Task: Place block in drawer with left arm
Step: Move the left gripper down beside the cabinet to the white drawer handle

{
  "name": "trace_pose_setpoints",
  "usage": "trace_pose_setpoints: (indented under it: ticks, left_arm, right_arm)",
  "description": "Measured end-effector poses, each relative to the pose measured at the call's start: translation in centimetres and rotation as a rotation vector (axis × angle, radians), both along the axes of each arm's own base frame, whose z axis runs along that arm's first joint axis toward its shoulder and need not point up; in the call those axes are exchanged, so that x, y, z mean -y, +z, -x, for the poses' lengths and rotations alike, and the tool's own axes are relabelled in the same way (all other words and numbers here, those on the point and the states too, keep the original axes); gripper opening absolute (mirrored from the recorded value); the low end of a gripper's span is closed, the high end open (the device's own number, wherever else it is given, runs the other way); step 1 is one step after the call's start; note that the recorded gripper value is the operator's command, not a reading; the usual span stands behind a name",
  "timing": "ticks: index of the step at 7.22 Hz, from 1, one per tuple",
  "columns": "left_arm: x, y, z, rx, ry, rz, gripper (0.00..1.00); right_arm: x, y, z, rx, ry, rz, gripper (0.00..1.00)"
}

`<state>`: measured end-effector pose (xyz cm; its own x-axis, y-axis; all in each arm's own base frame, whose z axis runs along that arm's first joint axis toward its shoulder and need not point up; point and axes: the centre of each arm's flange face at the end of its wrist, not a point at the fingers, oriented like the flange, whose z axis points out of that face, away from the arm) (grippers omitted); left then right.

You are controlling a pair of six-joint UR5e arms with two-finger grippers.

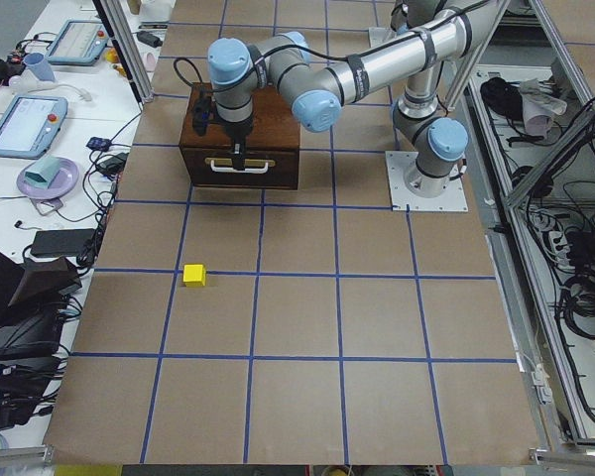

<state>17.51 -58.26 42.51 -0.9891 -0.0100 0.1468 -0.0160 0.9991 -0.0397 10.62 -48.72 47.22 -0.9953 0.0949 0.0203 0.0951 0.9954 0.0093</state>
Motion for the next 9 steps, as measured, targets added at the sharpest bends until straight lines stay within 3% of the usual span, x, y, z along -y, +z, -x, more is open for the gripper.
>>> trace_pose_setpoints:
  ticks: [4,9]
  left_arm:
    - [2.2,-6.4,-2.8,-0.068,-0.05,-0.017,1.0]
    - [3.2,-10.3,-2.0,-0.16,-0.109,-0.021,1.0]
  right_arm:
    - [0.0,0.0,0.0,0.0,0.0,0.0,1.0]
    - [0.0,0.0,0.0,0.0,0.0,0.0,1.0]
